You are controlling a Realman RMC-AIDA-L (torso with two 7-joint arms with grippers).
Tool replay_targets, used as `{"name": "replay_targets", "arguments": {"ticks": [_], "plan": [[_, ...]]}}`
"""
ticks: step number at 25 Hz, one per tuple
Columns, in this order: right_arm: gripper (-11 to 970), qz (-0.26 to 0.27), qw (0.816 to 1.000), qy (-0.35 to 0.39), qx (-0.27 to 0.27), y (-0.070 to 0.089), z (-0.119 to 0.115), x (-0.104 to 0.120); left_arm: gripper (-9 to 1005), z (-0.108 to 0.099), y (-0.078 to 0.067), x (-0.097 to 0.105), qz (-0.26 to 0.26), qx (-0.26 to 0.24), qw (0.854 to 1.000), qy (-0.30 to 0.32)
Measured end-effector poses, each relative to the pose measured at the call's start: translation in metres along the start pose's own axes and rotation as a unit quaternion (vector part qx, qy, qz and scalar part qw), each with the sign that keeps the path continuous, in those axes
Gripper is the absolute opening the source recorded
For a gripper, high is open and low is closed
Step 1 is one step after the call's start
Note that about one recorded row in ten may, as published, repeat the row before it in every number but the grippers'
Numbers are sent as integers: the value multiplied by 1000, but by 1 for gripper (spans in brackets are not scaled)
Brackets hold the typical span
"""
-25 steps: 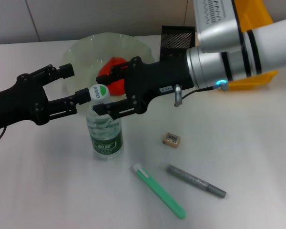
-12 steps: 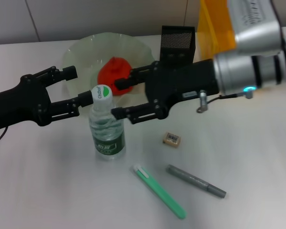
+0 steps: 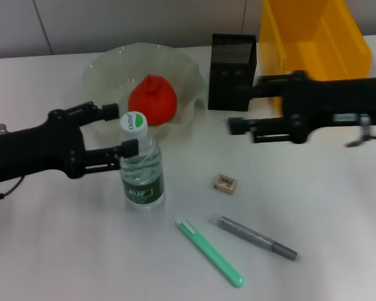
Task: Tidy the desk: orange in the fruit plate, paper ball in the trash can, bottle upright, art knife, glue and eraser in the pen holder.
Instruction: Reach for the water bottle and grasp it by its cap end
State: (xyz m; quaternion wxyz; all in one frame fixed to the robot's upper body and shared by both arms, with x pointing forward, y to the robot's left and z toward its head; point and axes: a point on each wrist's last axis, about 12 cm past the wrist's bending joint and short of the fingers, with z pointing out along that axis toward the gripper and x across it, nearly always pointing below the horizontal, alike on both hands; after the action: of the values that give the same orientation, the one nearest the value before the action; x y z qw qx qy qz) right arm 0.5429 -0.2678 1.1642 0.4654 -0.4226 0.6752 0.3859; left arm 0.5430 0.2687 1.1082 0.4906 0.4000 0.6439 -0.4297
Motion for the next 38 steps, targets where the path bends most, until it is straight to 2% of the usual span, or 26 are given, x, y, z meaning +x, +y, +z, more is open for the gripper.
{"name": "replay_targets", "arguments": {"ticks": [1, 2, 3, 6, 7, 9, 14, 22, 28, 36, 38], "plan": [[672, 0, 1000, 0, 0, 0, 0, 0, 794, 3, 0, 0, 2, 4, 1000, 4], [672, 17, 1000, -6, 16, 2, -17, 8, 792, 3, 0, 0, 2, 4, 1000, 4], [672, 17, 1000, -6, 16, 2, -17, 8, 790, 5, 0, 0, 4, 6, 1000, 7], [672, 50, 997, 2, 59, 2, -42, 28, 784, 12, 1, -3, 9, 14, 1000, 12], [672, 50, 997, 2, 59, 2, -42, 28, 782, 13, 1, -4, 11, 16, 1000, 12], [672, 81, 993, 16, 85, 3, -54, 46, 777, 15, 2, -5, 16, 13, 1000, 11], [672, 112, 988, 17, 107, 7, -68, 64, 767, 17, 5, -2, 19, -3, 1000, 14], [672, 120, 986, 18, 118, 14, -79, 75, 750, 19, 6, 4, 22, -14, 1000, 6], [671, 100, 988, 20, 111, 23, -86, 81, 738, 23, 7, 3, 29, -14, 999, 2], [671, 105, 987, 23, 117, 25, -92, 84, 721, 30, 8, 3, 26, -9, 1000, 6], [671, 107, 987, 22, 119, 25, -93, 85, 607, 31, 8, 3, 27, -6, 1000, 7]]}}
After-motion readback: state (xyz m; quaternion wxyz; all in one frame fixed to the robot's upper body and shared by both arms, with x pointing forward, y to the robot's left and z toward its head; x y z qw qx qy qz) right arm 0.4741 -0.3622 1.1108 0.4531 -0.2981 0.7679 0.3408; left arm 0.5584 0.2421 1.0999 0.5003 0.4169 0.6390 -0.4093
